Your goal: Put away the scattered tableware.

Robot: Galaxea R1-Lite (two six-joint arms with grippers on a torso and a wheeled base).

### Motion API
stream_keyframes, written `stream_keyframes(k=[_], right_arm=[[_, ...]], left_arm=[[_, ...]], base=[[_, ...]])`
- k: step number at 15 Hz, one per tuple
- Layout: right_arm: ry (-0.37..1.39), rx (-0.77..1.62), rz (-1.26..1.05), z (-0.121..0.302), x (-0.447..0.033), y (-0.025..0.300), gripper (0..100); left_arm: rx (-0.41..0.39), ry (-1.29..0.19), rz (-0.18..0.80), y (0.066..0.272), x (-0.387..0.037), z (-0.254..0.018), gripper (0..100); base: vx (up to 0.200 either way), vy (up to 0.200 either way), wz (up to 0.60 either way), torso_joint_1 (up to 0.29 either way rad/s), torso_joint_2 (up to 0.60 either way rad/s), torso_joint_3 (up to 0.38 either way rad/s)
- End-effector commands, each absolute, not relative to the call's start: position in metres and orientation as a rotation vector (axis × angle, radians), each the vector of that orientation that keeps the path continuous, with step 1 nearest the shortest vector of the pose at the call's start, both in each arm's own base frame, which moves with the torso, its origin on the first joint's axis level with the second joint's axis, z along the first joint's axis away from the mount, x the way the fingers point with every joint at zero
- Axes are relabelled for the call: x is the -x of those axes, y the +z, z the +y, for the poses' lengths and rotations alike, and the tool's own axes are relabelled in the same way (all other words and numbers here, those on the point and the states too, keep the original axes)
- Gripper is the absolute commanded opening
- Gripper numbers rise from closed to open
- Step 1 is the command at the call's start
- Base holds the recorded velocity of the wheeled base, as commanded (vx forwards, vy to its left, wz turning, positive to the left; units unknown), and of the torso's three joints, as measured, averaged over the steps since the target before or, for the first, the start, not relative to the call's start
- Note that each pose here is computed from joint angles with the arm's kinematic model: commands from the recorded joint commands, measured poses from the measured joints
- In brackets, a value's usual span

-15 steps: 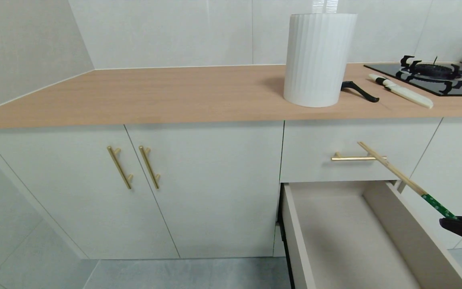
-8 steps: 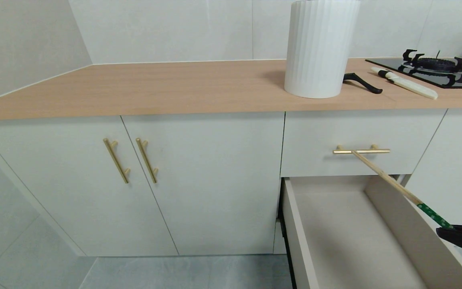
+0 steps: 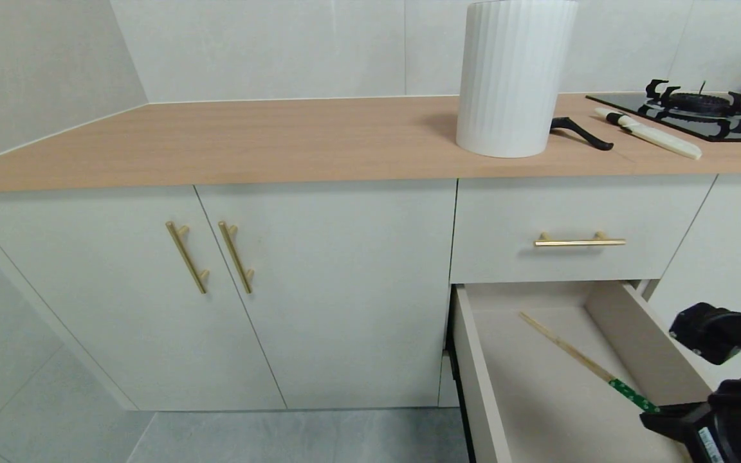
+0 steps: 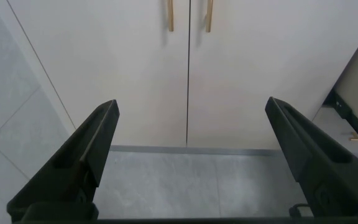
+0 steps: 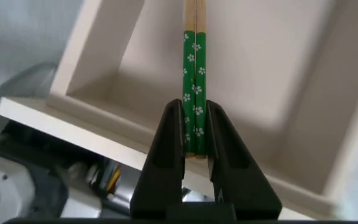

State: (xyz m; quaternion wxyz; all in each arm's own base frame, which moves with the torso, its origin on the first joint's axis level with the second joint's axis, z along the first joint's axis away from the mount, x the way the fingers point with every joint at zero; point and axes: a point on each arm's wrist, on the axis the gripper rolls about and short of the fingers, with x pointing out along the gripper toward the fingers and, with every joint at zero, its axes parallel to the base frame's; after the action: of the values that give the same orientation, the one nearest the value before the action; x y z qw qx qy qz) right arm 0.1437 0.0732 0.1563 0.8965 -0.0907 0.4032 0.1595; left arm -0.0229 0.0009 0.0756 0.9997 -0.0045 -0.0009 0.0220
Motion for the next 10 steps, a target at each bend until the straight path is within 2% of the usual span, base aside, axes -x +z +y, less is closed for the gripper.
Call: stream_keyframes(k=[1,4,5,7,10], right_arm=[[0.289,0.159,1.043,0.095,-0.182,0.112,0],[0.271,0.153,1.071,0.112,-0.218,0.082,0],[0.247,0.141,1.087,0.121,-0.245,0.066,0],[0.196,0.097,1.085,0.128,-0.277,0.055,0],[0.047,-0.096,1.098,0.133,-0.309,0.038,0]], left_arm=[[0.009,0.044,-0.002,0.076,0.023,0.001,100],[0.009,0.044,-0.002,0.076,0.023,0.001,100],[0.009,0.044,-0.002,0.076,0.023,0.001,100],[0.009,0.044,-0.002,0.076,0.023,0.001,100],[0.009,0.044,-0.002,0.076,0.023,0.001,100]], base=[[0.0,0.0,0.0,0.0,0.0,0.0],[0.0,0.0,0.0,0.0,0.0,0.0],[0.0,0.0,0.0,0.0,0.0,0.0],[0.0,0.0,0.0,0.0,0.0,0.0],[0.0,0.0,0.0,0.0,0.0,0.0]])
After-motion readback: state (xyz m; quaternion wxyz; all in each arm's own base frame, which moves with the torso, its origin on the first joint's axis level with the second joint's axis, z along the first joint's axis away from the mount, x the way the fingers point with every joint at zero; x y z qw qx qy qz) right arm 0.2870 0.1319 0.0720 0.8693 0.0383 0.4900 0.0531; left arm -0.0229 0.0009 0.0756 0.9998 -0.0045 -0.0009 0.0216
